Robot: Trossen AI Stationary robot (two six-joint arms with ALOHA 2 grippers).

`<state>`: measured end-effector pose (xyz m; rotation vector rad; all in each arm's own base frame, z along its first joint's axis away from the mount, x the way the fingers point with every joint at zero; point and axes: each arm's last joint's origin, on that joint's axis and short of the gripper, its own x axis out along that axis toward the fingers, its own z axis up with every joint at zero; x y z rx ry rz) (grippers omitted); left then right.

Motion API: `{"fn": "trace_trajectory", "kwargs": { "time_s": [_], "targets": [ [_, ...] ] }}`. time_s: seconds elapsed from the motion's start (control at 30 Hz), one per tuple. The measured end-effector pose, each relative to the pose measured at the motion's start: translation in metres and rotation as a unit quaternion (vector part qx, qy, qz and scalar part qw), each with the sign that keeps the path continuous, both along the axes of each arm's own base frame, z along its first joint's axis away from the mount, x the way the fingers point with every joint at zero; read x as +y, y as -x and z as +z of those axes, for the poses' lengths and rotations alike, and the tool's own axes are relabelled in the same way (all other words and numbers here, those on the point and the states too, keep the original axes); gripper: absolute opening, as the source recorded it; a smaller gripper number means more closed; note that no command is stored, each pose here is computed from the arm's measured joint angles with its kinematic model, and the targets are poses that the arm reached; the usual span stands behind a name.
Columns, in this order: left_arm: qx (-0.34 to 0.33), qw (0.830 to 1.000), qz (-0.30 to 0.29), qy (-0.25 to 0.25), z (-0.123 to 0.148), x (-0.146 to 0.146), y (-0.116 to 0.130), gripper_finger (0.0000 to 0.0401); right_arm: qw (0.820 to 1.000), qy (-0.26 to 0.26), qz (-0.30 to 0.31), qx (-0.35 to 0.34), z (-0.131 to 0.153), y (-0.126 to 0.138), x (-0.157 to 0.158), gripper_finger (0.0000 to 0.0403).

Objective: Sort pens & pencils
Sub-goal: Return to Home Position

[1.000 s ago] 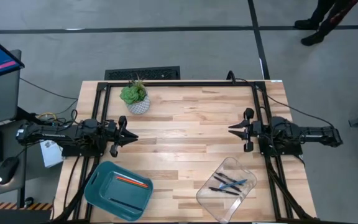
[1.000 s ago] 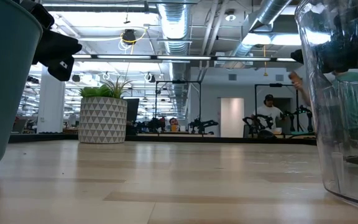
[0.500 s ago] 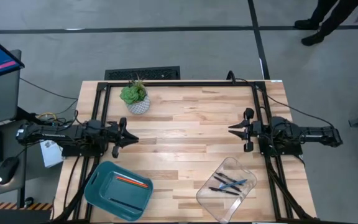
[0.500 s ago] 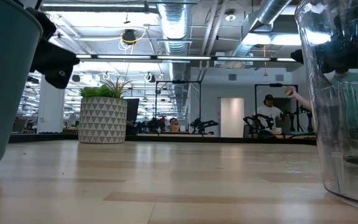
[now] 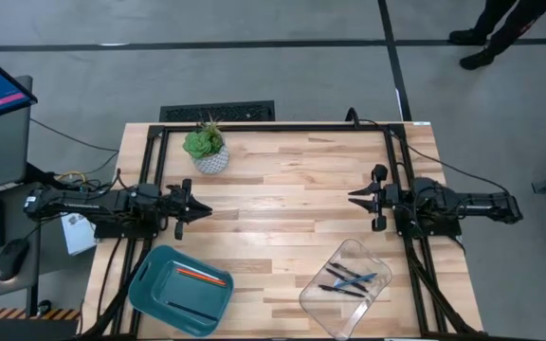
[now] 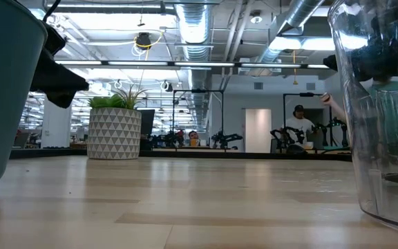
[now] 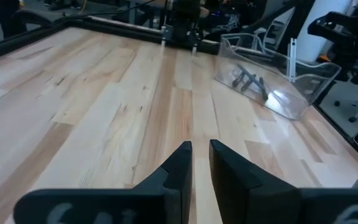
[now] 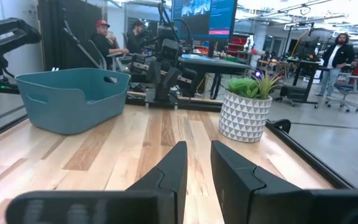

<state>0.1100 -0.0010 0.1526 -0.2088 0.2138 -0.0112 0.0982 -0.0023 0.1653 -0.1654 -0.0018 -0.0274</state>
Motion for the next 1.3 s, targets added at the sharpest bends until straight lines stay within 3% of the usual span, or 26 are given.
{"fn": "trace_trajectory", "kwargs": {
  "time_s": [0.53, 0.67, 0.87, 1.13, 1.3],
  "targets": [
    [0.001, 1.0, 0.002, -0.002, -0.0005, 0.0002, 0.0, 0.0045, 1.0, 0.0, 0.0, 0.0, 0.0, 0.0, 0.0, 0.0095],
    [-0.004, 0.996, 0.078, -0.044, 0.0005, 0.005, 0.0, 0.0045, 1.0, 0.0, 0.0, 0.0, 0.0, 0.0, 0.0, 0.0095],
    [-0.009, 0.992, 0.121, 0.026, 0.0004, 0.0066, -0.0001, 0.0045, 1.0, 0.0, 0.0, 0.0, 0.0, 0.0, 0.0, 0.0095],
    [-0.022, 0.99, 0.142, -0.009, 0.0, 0.0082, -0.0003, 0.0045, 1.0, 0.0, 0.0, 0.0, 0.0, 0.0, 0.0, 0.0095],
    [-0.016, 0.991, 0.121, -0.061, -0.0004, 0.0076, -0.0006, 0.0045, 1.0, 0.0, 0.0, 0.0, 0.0, 0.0, 0.0, 0.0095]
  ]
}}
